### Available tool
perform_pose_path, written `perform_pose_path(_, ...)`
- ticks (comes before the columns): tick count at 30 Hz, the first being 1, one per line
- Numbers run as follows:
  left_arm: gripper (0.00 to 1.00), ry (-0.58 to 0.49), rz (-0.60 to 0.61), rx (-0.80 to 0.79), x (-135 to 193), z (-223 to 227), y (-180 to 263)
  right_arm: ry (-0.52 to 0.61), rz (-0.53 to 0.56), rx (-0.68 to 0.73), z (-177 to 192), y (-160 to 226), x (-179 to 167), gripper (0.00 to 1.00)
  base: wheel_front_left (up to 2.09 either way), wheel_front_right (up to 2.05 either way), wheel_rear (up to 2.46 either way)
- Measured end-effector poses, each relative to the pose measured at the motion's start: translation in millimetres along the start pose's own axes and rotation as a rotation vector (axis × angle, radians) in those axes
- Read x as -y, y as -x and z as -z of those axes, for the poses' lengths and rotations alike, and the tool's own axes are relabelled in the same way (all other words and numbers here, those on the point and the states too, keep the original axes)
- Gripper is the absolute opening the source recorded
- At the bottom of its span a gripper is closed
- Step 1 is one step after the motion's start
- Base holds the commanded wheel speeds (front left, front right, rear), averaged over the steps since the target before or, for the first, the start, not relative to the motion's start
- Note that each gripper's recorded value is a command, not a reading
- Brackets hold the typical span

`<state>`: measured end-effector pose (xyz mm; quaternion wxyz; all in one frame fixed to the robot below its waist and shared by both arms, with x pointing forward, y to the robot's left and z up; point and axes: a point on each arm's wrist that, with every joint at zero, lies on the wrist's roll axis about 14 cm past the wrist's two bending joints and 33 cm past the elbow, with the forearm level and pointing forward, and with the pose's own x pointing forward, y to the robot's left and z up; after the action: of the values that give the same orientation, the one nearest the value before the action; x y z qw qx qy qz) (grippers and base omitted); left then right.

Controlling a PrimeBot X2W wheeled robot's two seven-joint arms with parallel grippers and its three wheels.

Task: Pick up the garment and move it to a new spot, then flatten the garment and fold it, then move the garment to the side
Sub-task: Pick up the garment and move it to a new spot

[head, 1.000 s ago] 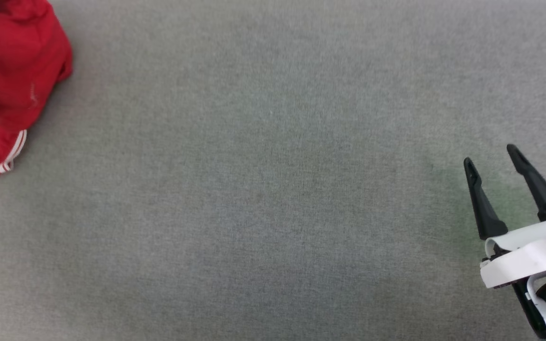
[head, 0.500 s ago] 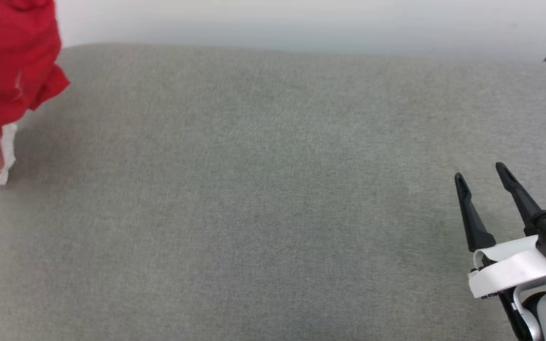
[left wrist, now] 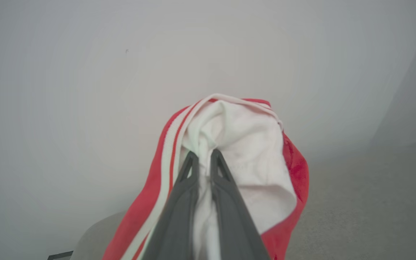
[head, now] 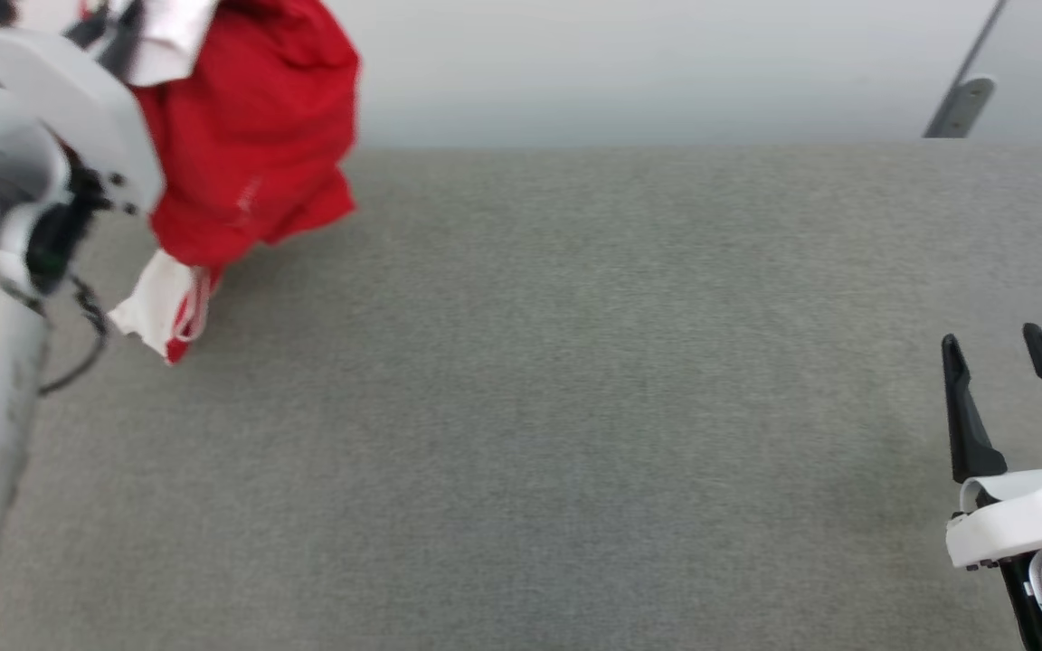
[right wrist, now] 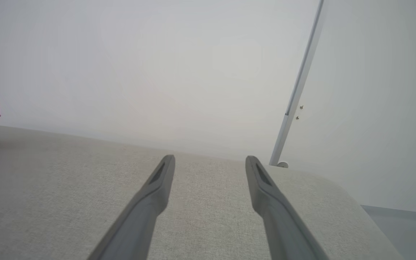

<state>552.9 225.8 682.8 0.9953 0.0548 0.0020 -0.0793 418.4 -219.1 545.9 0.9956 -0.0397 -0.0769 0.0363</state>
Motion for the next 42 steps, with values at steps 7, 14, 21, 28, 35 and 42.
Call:
perform_pose_path(7, 0.0, 0.015, 0.196, -0.035, 90.6, 2.9, 2.0, 0.021, 0.108, -0.007, 0.0, 20.0, 32.2, 1.0, 0.0, 0.0, 0.0)
perform_pose_path(14, 0.0, 0.017, 0.368, -0.139, 171.5, 39.5, 17.5, 0.013, 0.19, -0.03, 6.8, 39.2, 52.5, 1.0, 0.0, 0.0, 0.0)
perform_pose_path(21, 0.0, 0.032, 0.496, -0.288, 227.6, 98.1, 31.7, 0.003, 0.23, -0.064, 18.3, 53.6, 59.6, 1.0, 0.0, 0.0, 0.0)
perform_pose_path(28, 0.0, 0.033, 0.541, -0.444, 253.3, 157.2, 37.5, -0.008, 0.236, -0.102, 30.2, 60.1, 58.7, 1.0, 0.0, 0.0, 0.0)
perform_pose_path(35, 0.0, 0.026, 0.564, -0.585, 271.0, 208.6, 48.2, -0.014, 0.235, -0.114, 34.1, 60.4, 57.2, 1.0, 0.0, 0.0, 0.0)
perform_pose_path(42, 0.0, -0.013, 0.54, -0.705, 269.5, 246.1, 56.0, -0.023, 0.225, -0.113, 33.8, 59.2, 53.2, 1.0, 0.0, 0.0, 0.0)
